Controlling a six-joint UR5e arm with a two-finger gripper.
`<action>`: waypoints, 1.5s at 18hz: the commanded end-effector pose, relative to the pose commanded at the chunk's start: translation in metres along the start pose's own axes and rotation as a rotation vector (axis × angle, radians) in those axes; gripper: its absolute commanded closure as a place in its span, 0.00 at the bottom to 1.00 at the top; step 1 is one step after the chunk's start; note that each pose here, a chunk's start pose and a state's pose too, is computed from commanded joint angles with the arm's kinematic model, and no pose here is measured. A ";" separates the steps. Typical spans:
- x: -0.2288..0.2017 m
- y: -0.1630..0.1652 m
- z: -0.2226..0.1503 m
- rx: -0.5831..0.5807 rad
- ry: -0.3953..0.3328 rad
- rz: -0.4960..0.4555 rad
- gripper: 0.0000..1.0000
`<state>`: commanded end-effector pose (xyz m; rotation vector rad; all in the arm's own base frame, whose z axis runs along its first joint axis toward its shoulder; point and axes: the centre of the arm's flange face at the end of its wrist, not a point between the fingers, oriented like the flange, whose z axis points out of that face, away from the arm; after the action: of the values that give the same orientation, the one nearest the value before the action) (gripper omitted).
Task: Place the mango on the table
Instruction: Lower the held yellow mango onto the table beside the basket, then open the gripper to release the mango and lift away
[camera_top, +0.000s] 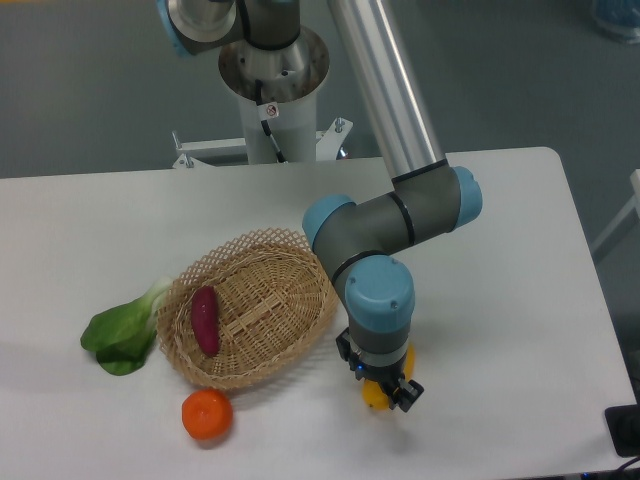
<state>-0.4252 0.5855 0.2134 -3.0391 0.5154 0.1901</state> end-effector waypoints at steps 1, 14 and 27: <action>-0.002 -0.001 -0.003 0.001 -0.005 -0.005 0.00; -0.027 0.039 -0.072 0.052 0.006 -0.068 0.00; -0.053 0.115 -0.124 -0.034 0.146 0.044 0.00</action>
<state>-0.4992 0.4850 0.3393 -3.0918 0.5951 -0.0215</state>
